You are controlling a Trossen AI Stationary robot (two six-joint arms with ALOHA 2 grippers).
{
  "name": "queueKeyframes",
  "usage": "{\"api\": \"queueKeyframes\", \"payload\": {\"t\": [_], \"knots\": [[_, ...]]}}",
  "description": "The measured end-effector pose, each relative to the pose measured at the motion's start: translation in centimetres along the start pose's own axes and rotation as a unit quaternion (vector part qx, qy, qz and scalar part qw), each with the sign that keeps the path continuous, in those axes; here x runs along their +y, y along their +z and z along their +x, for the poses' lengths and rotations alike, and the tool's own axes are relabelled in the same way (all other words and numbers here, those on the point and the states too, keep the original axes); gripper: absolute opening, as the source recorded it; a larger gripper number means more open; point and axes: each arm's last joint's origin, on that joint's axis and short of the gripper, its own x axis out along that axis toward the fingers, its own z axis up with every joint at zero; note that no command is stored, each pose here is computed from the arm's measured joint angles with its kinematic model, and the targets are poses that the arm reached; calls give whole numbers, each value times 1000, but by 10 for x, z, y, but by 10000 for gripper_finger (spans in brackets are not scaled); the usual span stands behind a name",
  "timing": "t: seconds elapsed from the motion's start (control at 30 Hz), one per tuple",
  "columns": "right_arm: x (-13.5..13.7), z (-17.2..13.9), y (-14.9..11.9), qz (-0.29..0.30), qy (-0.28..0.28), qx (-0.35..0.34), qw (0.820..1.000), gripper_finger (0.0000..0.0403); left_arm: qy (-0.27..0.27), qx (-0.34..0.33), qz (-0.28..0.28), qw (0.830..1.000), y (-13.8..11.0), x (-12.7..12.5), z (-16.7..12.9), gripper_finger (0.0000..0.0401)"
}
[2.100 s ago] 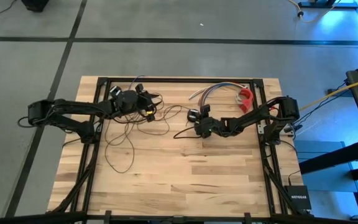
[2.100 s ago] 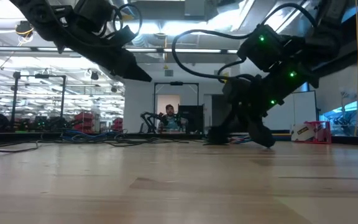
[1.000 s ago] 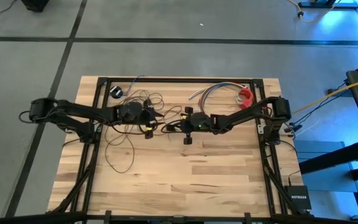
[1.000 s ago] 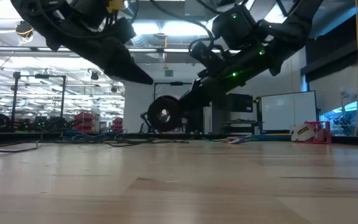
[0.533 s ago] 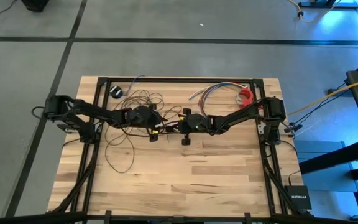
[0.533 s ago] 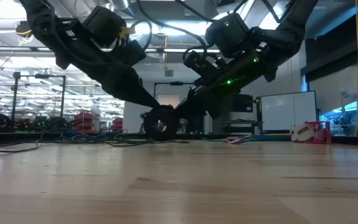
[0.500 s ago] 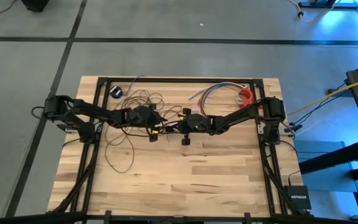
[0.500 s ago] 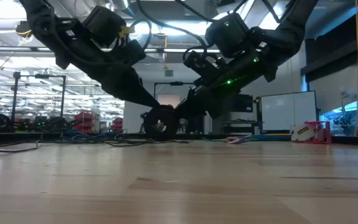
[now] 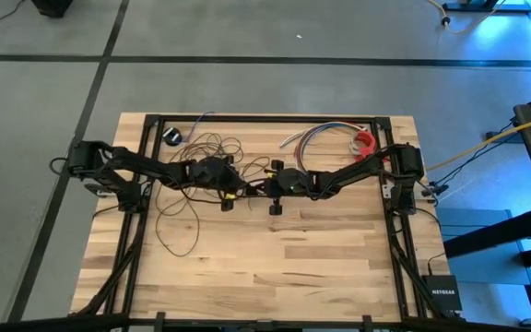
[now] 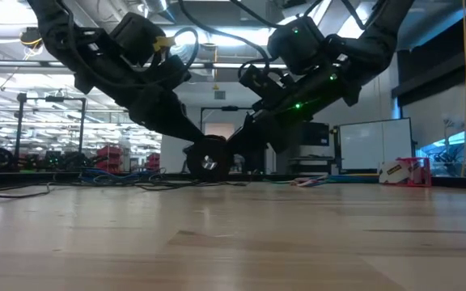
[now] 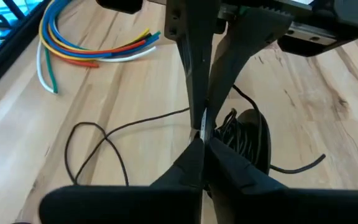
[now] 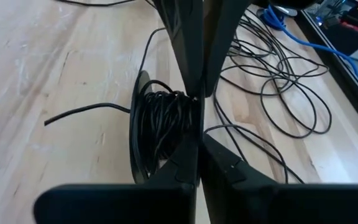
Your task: Coiling cords
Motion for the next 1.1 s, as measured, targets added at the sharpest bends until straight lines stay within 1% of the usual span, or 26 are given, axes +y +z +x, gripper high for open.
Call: {"api": "queueKeyframes", "payload": {"t": [0.6, 1.1], "knots": [[0, 0, 0, 0, 1, 3, 1000, 15, -1, 6, -11, 1000, -1, 0, 0, 2], [0, 0, -1, 0, -1, 4, 1000, 15, -1, -2, -17, 1000, 1, -1, 0, 2]]}}
